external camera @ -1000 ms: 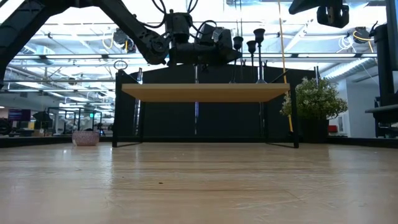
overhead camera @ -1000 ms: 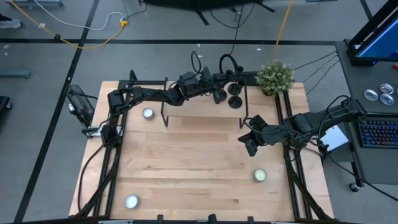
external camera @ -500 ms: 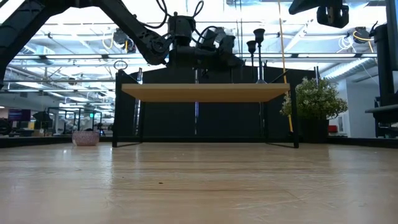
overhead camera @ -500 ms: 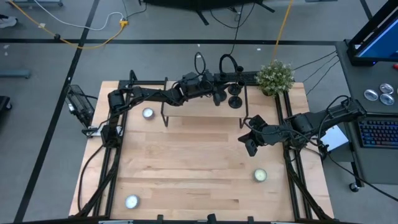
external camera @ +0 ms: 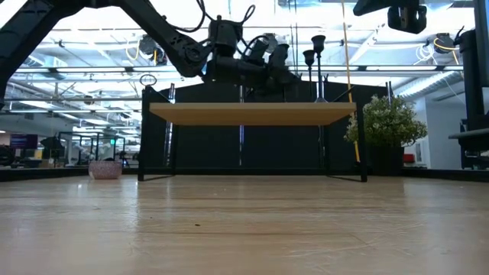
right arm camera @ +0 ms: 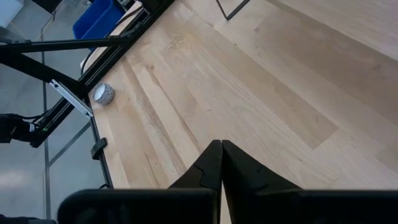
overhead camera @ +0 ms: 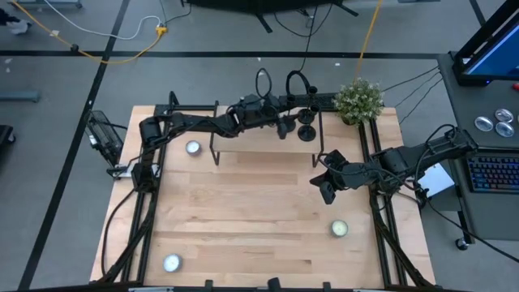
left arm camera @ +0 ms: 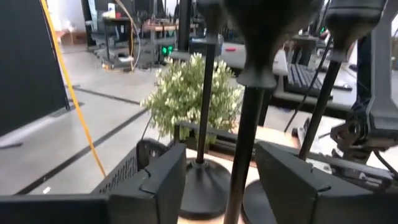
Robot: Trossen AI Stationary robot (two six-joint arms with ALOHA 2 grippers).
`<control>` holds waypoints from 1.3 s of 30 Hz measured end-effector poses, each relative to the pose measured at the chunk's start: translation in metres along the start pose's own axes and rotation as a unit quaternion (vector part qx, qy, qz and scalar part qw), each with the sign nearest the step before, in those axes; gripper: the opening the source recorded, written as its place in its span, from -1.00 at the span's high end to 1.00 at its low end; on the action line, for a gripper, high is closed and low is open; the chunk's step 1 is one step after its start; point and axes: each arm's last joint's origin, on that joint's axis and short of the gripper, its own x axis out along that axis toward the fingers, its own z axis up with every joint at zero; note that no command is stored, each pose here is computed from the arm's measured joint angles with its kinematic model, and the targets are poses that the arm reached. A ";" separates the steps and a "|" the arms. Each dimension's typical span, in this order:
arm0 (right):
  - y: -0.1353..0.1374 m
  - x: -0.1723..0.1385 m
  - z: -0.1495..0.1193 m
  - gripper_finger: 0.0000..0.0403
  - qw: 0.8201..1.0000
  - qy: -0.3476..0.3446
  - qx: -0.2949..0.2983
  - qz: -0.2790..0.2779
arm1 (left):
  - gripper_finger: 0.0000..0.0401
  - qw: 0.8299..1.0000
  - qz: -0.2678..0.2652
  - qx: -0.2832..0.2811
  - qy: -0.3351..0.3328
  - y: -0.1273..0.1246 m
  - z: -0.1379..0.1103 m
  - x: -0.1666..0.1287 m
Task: Pick & Place candle stick holders
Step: Put the black candle holder on the shelf
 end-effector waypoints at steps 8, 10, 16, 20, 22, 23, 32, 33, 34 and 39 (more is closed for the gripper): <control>0.000 0.000 0.000 1.00 1.000 0.000 -0.002 0.000 | -0.27 0.998 0.021 0.023 0.059 -0.001 0.017 -0.015; 0.000 0.000 0.000 1.00 1.000 0.001 -0.005 0.000 | -0.31 0.995 0.036 0.036 0.085 -0.001 0.021 -0.021; 0.001 0.000 0.000 1.00 1.000 -0.001 -0.011 0.003 | -0.40 0.980 0.077 0.065 0.173 -0.001 0.026 -0.039; 0.001 0.000 0.000 1.00 1.000 -0.001 -0.012 0.004 | -0.38 0.968 0.088 0.065 0.225 -0.001 0.018 -0.044; 0.001 0.000 0.000 1.00 1.000 -0.001 -0.012 0.004 | -0.28 0.962 0.087 0.065 0.249 0.000 0.013 -0.045; 0.001 0.000 0.000 1.00 1.000 -0.001 -0.014 0.004 | -0.22 0.960 0.087 0.066 0.256 0.000 0.011 -0.046; 0.001 0.000 0.000 1.00 1.000 -0.001 -0.018 0.003 | 0.62 0.961 0.085 0.066 0.255 0.001 0.012 -0.046; 0.001 0.000 0.000 1.00 1.000 -0.001 -0.018 0.003 | 0.71 0.962 0.083 0.065 0.254 0.001 0.012 -0.046; 0.001 0.000 0.000 1.00 1.000 -0.001 -0.018 0.003 | 0.81 0.962 0.079 0.064 0.252 0.001 0.012 -0.045; 0.001 0.000 0.000 1.00 1.000 -0.001 -0.020 0.003 | 0.94 0.965 0.069 0.050 0.247 0.000 0.012 -0.045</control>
